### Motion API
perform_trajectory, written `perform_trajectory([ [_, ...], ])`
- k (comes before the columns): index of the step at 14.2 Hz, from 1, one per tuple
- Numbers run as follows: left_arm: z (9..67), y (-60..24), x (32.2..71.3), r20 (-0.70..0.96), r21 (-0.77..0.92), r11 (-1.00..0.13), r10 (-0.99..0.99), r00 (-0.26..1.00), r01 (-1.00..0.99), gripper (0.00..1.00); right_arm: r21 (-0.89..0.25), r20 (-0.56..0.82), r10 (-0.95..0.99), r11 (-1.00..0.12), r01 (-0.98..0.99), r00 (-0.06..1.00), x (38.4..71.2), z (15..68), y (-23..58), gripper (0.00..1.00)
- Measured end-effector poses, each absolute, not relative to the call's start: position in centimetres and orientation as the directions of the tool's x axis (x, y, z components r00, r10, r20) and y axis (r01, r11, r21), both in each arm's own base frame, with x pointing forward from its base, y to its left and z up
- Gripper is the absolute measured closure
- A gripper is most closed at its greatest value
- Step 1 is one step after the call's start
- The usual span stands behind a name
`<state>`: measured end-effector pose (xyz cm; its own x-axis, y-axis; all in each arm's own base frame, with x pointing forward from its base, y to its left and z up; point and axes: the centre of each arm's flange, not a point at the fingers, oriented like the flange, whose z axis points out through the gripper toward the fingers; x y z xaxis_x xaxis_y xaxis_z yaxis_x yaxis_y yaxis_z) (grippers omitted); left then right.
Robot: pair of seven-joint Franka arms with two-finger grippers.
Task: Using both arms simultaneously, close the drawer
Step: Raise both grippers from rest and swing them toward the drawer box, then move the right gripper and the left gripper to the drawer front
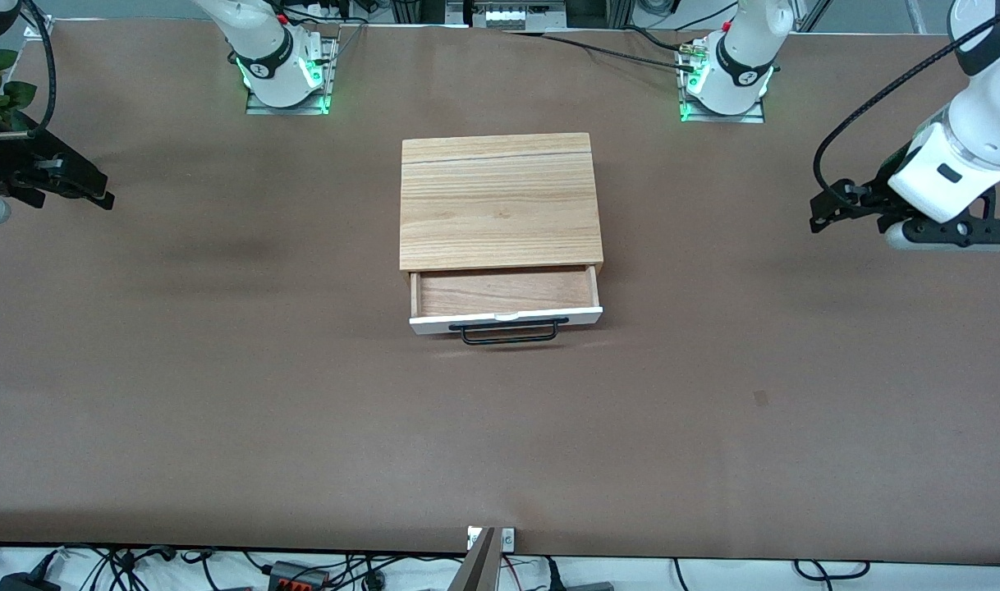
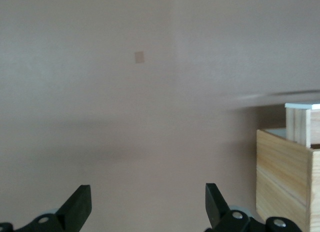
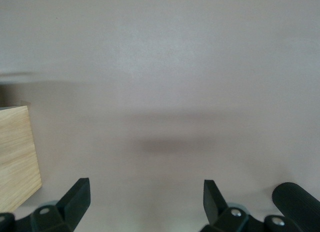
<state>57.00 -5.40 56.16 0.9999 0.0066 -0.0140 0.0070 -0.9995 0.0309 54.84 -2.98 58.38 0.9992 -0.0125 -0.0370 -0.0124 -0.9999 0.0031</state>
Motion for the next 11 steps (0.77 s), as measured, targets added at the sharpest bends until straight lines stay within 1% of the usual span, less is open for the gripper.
perform_trajectory([
  [3,54.4,-8.2,59.7,-0.03,0.05,-0.998,-0.041,0.999,-0.039,0.0,0.002,-0.07,-0.011,-1.0,-0.011,0.997,54.8,57.6,-2.9,0.0],
  [5,52.0,-10.7,61.2,-0.06,0.077,-0.995,-0.07,0.996,-0.066,0.0,-0.003,-0.138,0.0,-1.0,0.0,0.99,55.2,55.5,-2.2,0.0],
  [7,49.8,-13.3,62.5,-0.083,0.097,-0.991,-0.101,0.991,-0.093,0.0,-0.024,-0.185,0.031,-0.999,0.027,0.982,56.2,52.8,-0.3,0.0],
  [9,48.2,-15.3,63.5,-0.094,0.106,-0.987,-0.128,0.987,-0.118,0.0,-0.099,-0.2,0.064,-0.994,0.045,0.978,57.5,50.1,2.7,0.0],
  [11,47.0,-16.9,64.4,-0.088,0.113,-0.985,-0.142,0.986,-0.132,0.0,-0.169,-0.158,0.083,-0.984,0.056,0.984,59.4,47.6,5.9,0.0],
])
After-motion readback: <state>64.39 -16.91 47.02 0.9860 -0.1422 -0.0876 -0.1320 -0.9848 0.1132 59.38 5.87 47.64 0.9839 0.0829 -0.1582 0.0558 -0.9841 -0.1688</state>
